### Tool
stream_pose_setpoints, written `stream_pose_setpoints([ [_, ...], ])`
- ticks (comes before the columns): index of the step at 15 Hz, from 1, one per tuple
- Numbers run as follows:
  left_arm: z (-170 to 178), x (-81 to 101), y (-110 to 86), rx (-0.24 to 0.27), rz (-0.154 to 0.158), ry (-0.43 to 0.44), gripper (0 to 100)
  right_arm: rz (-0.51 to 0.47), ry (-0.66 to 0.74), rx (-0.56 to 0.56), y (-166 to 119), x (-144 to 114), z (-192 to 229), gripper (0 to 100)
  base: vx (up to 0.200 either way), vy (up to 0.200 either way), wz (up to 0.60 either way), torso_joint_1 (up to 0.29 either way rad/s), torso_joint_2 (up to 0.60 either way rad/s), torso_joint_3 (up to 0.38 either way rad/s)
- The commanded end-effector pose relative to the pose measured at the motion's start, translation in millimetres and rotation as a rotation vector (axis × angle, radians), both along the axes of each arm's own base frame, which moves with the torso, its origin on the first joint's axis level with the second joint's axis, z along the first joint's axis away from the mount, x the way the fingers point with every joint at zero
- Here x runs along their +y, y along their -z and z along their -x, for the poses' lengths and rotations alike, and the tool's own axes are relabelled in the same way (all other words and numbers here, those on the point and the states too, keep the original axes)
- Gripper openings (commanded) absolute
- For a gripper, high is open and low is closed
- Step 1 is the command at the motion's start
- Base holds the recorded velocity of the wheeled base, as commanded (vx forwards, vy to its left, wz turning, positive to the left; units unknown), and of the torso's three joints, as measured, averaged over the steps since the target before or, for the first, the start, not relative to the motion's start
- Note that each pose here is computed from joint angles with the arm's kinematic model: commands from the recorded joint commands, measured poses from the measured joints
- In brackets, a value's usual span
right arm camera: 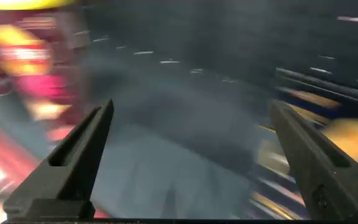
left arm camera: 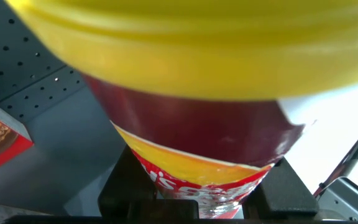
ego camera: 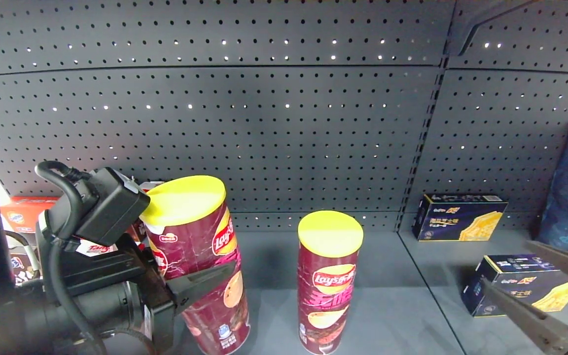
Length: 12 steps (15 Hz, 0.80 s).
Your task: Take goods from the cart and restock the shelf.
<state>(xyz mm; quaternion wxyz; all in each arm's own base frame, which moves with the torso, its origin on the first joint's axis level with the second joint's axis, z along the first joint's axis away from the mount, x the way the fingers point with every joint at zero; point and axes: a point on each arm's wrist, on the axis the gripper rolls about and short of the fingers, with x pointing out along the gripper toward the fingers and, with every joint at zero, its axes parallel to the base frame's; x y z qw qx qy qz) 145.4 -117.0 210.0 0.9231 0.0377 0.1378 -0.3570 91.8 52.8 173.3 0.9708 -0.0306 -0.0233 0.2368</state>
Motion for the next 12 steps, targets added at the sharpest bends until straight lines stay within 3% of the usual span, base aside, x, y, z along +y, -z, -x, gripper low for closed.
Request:
stream_pose_setpoints([
  [1, 0.1, 0.1, -0.4, -0.001, 0.002, 0.0, 0, -0.045, 0.198, -0.084, 12.5, -32.4, 30.0, 100, 0.0, 0.0, 0.0, 0.0, 0.0, 0.0],
  [2, 0.1, 0.1, -0.4, -0.002, 0.001, 0.0, 0, -0.045, 0.221, -0.088, 15.0, -34.8, 32.4, 100, 0.0, 0.0, 0.0, 0.0, 0.0, 0.0],
  [3, 0.1, 0.1, -0.4, -0.001, 0.002, 0.0, 0, -0.046, 0.36, -0.1, 22.7, -45.7, 44.6, 100, 0.0, 0.0, 0.0, 0.0, 0.0, 0.0],
  [4, 0.1, 0.1, -0.4, -0.001, 0.002, 0.0, 0, -0.046, 0.36, -0.1, 22.7, -45.7, 44.6, 100, 0.0, 0.0, 0.0, 0.0, 0.0, 0.0],
  [5, 0.0, 0.1, -0.7, -0.004, 0.003, 0.0, 0, -0.039, 0.465, -0.092, 33.8, -52.1, 63.9, 100, 0.0, 0.0, 0.0, 0.0, 0.0, 0.0],
  [9, -1.6, -0.8, -6.0, -0.036, 0.027, -0.001, 0, -0.032, 0.644, -0.1, 69.3, -54.2, 107.5, 100, 0.0, 0.0, 0.0, 0.0, 0.0, 0.0],
  [10, -3.7, -2.8, -8.2, -0.041, 0.029, 0.001, 0, -0.037, 0.753, -0.096, 71.7, -56.0, 111.1, 100, 0.0, 0.0, 0.0, 0.0, 0.0, 0.0],
  [12, -5.6, -4.3, -11.5, -0.05, 0.034, 0.001, 0, -0.042, 0.8, -0.098, 71.2, -57.1, 111.3, 100, 0.0, 0.0, 0.0, 0.0, 0.0, 0.0],
])
